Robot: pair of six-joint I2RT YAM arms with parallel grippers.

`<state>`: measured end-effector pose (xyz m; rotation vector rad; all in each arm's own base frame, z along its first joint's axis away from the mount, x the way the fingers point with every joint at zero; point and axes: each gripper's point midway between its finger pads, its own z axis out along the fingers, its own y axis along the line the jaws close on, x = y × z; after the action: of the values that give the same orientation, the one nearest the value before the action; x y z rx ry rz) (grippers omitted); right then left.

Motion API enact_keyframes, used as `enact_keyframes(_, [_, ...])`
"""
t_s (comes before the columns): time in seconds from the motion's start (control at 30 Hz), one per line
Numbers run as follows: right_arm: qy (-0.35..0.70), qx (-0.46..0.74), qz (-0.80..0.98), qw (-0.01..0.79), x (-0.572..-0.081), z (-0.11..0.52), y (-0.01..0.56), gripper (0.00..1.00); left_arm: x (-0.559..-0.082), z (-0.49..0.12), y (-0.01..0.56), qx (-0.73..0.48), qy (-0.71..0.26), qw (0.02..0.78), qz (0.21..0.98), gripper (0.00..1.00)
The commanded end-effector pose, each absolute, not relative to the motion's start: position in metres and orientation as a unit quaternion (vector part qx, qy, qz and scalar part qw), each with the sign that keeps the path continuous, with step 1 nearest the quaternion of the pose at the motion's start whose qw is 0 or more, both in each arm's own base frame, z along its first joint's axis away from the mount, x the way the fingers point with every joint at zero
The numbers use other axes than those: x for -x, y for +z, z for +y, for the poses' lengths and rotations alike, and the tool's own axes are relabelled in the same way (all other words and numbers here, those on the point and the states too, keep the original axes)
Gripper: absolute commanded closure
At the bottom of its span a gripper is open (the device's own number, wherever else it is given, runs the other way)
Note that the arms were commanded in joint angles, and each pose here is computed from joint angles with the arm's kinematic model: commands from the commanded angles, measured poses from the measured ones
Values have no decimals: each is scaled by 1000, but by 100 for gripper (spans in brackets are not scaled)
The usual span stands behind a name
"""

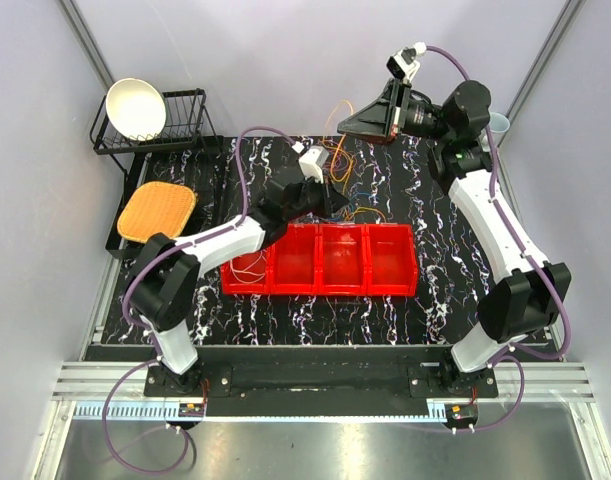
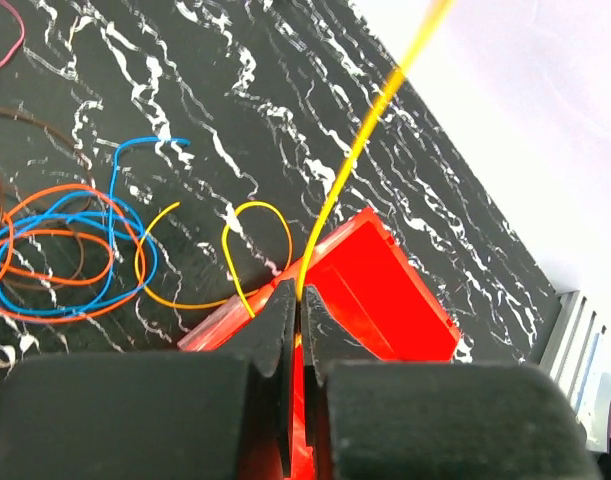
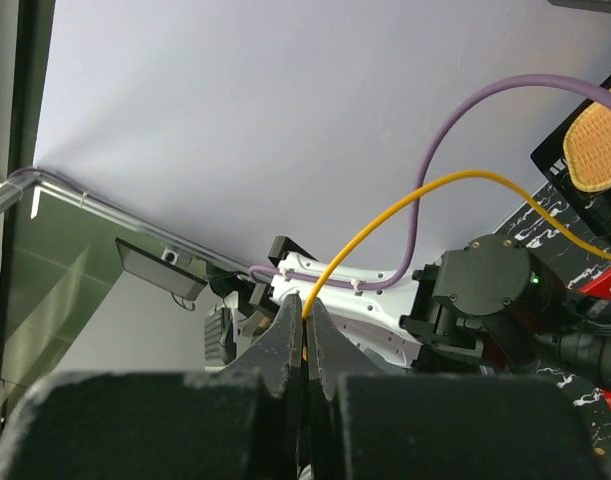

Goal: Untangle the cables

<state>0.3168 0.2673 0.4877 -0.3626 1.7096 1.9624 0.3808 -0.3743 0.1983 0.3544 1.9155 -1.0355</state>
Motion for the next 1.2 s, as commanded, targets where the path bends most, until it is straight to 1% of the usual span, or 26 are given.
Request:
enact_keyframes(0.0, [721,145,622,270,-305,251,498,100,-388,-368,250,-151,-432,499,736,100])
enact_keyframes(0.03, [719,142,624,271,-307,249,496,100,-387,-359,262,-148,-426,509,733,100])
enact_keyframes(0.07, [718,138,625,274,-308,245,496,100,-387,-348,257,-139,-410,498,751,100])
enact_keyframes(0.1, [716,125,630,274,-314,241,490,100,-388,-339,262,-134,-403,499,755,100])
enact_keyframes(0.13, [710,113,633,287,-323,231,487,100,-382,-328,279,-127,-408,505,750,100])
enact_keyframes(0.2, [699,73,650,291,-338,219,472,100,-380,-301,285,-103,-404,497,761,100])
enact_keyframes(0.23, [678,70,658,321,-351,209,461,100,-372,-285,310,-89,-410,515,748,100])
enact_keyframes(0.27, [662,25,686,300,-359,204,440,100,-374,-263,312,-66,-396,516,757,100])
enact_keyframes(0.3, [635,-14,702,322,-376,197,425,100,-372,-248,323,-51,-391,527,753,100])
enact_keyframes(0.33, [599,-19,722,346,-387,190,404,100,-369,-224,351,-29,-391,555,733,100])
enact_keyframes(0.37, [573,-58,749,328,-391,186,379,100,-364,-212,357,-17,-387,557,735,100])
enact_keyframes(0.43, [528,-96,774,336,-405,176,344,100,-353,-186,388,1,-387,587,711,100])
enact_keyframes(0.47, [521,-111,784,319,-408,175,323,100,-349,-179,400,4,-385,596,705,100])
enact_keyframes(0.53, [522,-115,790,301,-406,176,309,100,-339,-169,425,3,-383,613,691,100])
enact_keyframes(0.57, [523,-115,794,287,-403,180,299,100,-336,-167,426,5,-380,610,695,100])
enact_keyframes(0.73, [513,-96,805,282,-392,183,285,100,-321,-161,451,12,-390,630,672,100])
enact_keyframes(0.83, [497,-102,818,272,-388,180,272,100,-322,-160,457,19,-391,634,667,100])
enact_keyframes(0.87, [495,-105,821,264,-386,180,267,98,-322,-160,456,20,-392,629,671,100])
enact_keyframes(0.9, [497,-104,822,258,-384,181,266,94,-321,-163,457,16,-397,626,671,100])
enact_keyframes(0.93, [498,-103,823,252,-383,182,264,84,-321,-164,460,16,-401,625,670,100])
enact_keyframes(1.0, [498,-105,826,242,-380,182,262,69,-319,-166,461,12,-407,620,670,100])
enact_keyframes(1.03, [495,-103,828,243,-380,181,262,50,-317,-166,463,11,-410,620,669,100])
enact_keyframes(1.07, [492,-103,829,245,-379,180,264,44,-316,-166,462,12,-410,618,671,100])
enact_keyframes(1.1, [491,-102,829,248,-378,180,267,31,-314,-166,462,12,-410,617,672,100])
enact_keyframes(1.13, [489,-101,829,250,-378,180,268,27,-310,-165,464,10,-411,618,670,100])
enact_keyframes(1.17, [489,-99,828,254,-378,179,272,26,-308,-166,464,9,-412,614,673,100])
